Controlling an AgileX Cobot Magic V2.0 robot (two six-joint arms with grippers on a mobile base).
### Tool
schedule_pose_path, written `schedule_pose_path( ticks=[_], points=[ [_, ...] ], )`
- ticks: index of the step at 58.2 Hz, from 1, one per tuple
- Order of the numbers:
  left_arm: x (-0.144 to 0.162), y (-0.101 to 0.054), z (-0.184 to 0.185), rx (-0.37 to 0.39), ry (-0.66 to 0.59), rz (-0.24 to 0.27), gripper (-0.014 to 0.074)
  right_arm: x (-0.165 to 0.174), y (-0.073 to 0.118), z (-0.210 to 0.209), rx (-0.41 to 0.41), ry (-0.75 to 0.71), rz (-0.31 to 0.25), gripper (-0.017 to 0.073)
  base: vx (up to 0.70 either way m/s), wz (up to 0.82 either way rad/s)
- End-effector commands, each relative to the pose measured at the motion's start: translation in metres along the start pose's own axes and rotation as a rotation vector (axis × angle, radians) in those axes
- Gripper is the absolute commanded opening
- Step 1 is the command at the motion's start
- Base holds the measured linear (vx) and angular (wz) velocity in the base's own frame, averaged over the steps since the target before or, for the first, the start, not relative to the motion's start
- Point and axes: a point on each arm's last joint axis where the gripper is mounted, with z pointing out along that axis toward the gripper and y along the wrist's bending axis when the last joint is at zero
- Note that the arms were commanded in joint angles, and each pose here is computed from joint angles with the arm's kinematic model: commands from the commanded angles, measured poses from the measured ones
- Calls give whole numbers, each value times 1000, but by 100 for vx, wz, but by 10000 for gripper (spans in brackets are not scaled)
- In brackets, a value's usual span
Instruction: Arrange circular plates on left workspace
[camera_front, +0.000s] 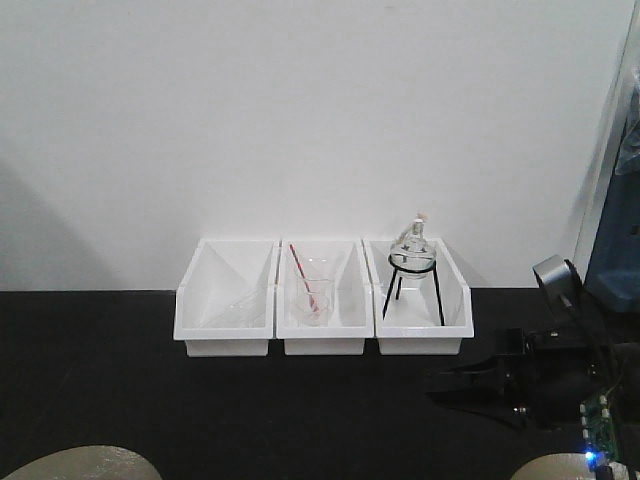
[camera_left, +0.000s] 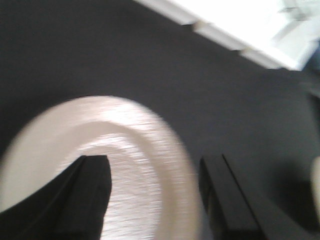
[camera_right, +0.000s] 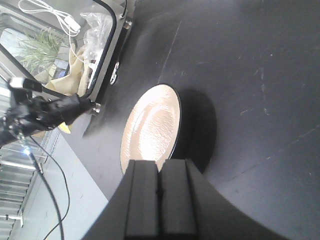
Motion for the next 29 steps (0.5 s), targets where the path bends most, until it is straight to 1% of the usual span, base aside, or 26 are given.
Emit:
schedule_pose_path(
  ticks=[1, 3, 6, 9, 14, 19, 23, 26, 29],
  points=[
    [-12, 8, -19, -112, -85, -9, 540, -10, 22, -9, -71, -64, -44, -4, 0, 0],
    [-12, 16, -23, -161, -96, -18, 538, -10, 22, -9, -71, -64, -47, -4, 0, 0],
    [-13, 24, -27, -207, -102, -16, 533, -10, 22, -9, -70, -64, -62, -4, 0, 0],
    [-12, 30, -27, -223, -96, -25, 530, -10, 22, -9, -70, -65, -73, -4, 0, 0],
    [-10, 41, -17, -219, -43, -46, 520, -10, 22, -9, -69, -65, -82, -4, 0, 0],
    [-6, 54, -1, -188, 39, -69, 517, -10, 22, -9, -69, -65, -92, -4, 0, 0],
    [-2, 66, 11, -167, 99, -70, 517, -10, 21, -9, -65, -68, -90, -4, 0, 0],
    [0, 71, 18, -150, 120, -65, 517, -10, 20, -9, -59, -73, -89, -4, 0, 0],
    [1, 76, 25, -121, 128, -71, 517, -11, 19, -9, -48, -80, -89, -4, 0, 0]
  ],
)
